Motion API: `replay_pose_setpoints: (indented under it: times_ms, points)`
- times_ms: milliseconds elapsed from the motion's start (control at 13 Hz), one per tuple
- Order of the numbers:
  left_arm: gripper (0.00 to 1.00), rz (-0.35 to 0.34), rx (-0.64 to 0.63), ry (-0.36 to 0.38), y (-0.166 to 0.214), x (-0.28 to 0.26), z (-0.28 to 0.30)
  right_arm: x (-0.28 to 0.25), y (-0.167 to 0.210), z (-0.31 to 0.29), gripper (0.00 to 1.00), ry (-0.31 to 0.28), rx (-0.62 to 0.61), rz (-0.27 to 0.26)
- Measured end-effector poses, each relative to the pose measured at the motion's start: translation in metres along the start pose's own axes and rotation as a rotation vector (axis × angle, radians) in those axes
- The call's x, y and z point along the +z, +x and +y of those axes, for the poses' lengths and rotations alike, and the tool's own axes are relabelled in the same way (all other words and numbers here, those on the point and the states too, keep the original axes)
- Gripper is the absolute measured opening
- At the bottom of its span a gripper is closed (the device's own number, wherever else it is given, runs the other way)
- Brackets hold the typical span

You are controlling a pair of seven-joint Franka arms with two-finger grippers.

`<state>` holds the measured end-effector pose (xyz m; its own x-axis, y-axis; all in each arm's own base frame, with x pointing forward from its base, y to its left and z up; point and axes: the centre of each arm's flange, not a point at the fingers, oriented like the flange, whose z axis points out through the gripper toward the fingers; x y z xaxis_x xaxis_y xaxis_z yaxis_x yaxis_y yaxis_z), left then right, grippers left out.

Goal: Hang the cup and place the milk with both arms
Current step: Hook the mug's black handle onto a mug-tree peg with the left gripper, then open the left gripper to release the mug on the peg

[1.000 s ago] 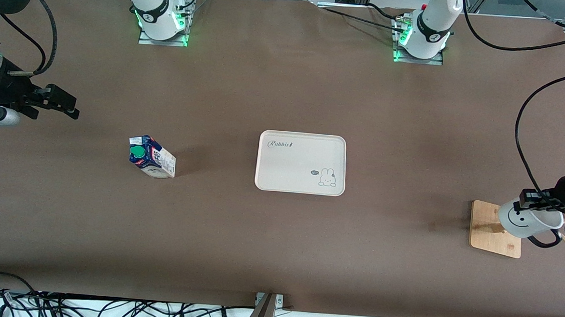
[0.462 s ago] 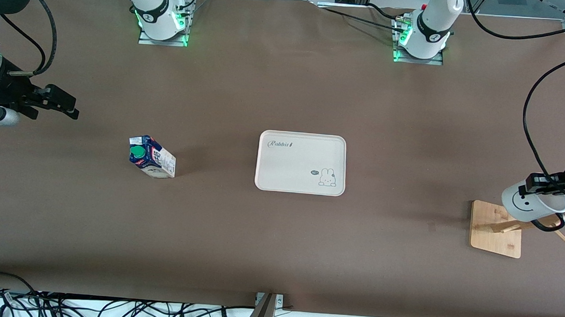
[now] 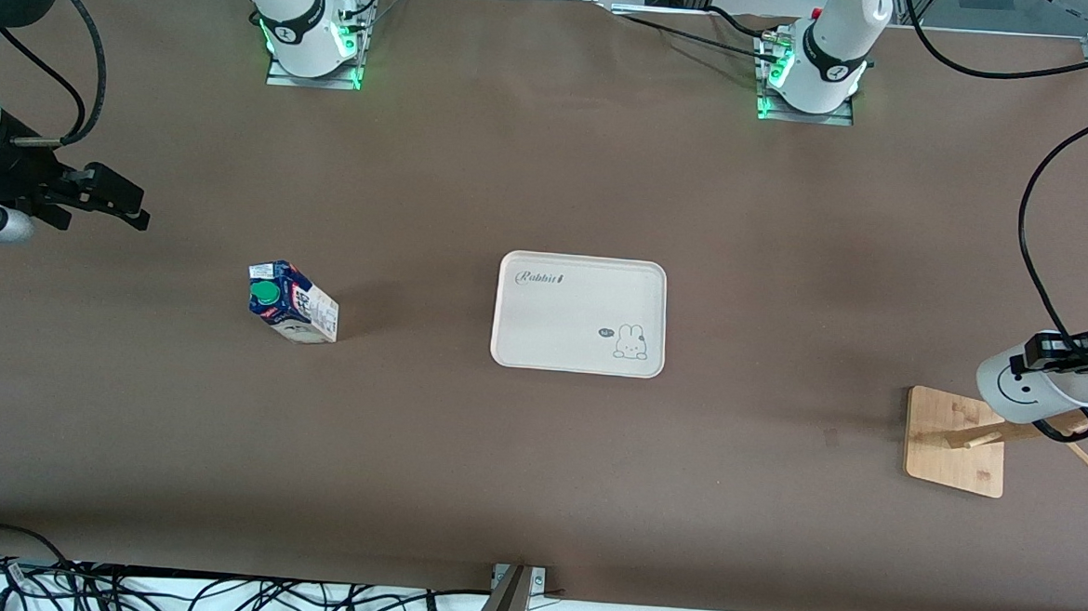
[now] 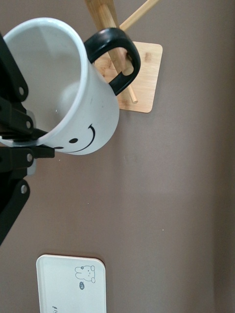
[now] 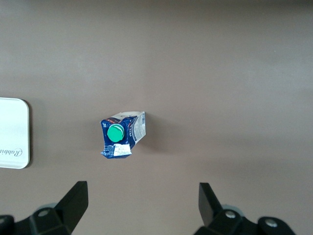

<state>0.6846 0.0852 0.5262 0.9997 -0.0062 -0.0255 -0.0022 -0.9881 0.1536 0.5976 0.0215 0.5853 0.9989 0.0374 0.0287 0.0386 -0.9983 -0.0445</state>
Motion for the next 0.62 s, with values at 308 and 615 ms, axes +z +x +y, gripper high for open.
replay_pose_setpoints:
  times_ms: [308,615]
  points:
    - [0.19,0.003,0.027,-0.057,-0.002,0.006,-0.029,0.000,0.000,0.000,1.00,0.000,0.000,0.000]
    - [0.64,0.010,0.037,-0.091,-0.015,-0.019,-0.031,0.001,0.000,0.000,1.00,0.000,0.001,-0.001]
